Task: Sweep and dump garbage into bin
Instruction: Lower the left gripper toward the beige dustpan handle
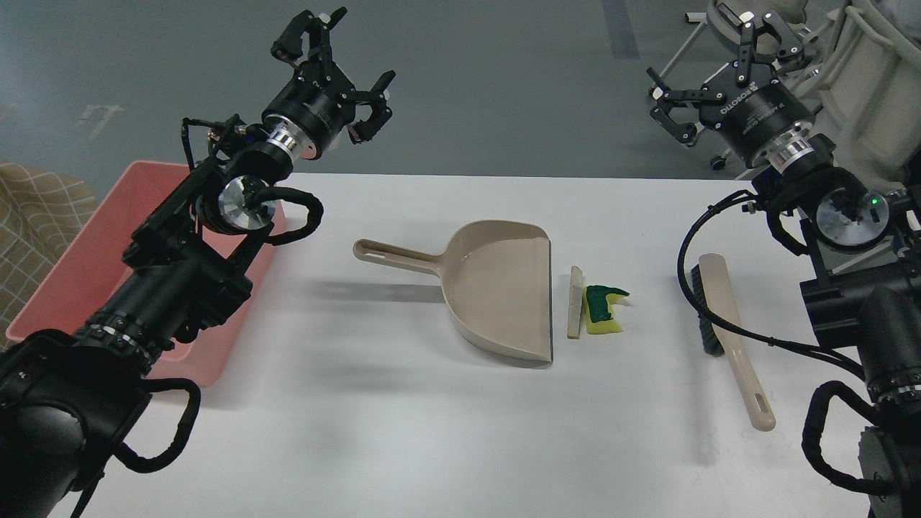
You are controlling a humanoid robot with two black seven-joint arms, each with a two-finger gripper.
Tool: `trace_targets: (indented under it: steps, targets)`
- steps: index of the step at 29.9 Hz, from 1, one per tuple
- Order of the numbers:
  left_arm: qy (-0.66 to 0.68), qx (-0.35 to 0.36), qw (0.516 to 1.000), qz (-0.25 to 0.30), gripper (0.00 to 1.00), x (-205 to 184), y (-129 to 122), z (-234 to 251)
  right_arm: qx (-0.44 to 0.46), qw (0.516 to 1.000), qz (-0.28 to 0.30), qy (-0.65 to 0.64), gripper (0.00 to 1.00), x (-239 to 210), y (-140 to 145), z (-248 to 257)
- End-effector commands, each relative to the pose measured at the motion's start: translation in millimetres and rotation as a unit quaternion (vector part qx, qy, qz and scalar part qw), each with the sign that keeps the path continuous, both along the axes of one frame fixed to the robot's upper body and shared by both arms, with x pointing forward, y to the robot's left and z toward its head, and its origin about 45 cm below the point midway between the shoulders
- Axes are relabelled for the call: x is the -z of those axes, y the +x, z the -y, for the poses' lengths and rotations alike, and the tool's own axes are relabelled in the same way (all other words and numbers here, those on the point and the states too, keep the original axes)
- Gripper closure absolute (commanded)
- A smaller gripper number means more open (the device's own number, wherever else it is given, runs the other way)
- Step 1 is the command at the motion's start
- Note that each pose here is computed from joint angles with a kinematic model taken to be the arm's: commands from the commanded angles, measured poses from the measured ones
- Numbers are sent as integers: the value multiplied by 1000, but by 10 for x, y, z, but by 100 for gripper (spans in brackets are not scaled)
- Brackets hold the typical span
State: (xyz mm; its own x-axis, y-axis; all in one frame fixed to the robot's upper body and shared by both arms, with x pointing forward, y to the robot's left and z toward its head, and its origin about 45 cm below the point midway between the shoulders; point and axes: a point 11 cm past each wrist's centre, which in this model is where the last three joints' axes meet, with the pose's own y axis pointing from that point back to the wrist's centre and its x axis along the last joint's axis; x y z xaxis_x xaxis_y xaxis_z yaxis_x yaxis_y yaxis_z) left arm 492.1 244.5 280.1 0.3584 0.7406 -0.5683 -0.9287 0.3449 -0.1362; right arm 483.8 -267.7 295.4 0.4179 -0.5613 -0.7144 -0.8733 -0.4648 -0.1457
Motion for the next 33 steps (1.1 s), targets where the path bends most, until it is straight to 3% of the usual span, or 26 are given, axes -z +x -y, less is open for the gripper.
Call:
trace_targets:
  steps: [1,20,26,33]
  targets:
    - [9,3,1000,6,2,-56,-10,-39,8,1000,-3,6,0,47,-27,63]
    - [9,1,1000,11,2,-64,-20,-51,27,999,1,20,0,13,-31,220]
    - [17,43,998,38,2,-155,-284,50,29,999,2,19,0,10,-34,235]
    - [68,75,994,31,2,-11,-668,-39,35,999,-15,19,0,187,-102,294]
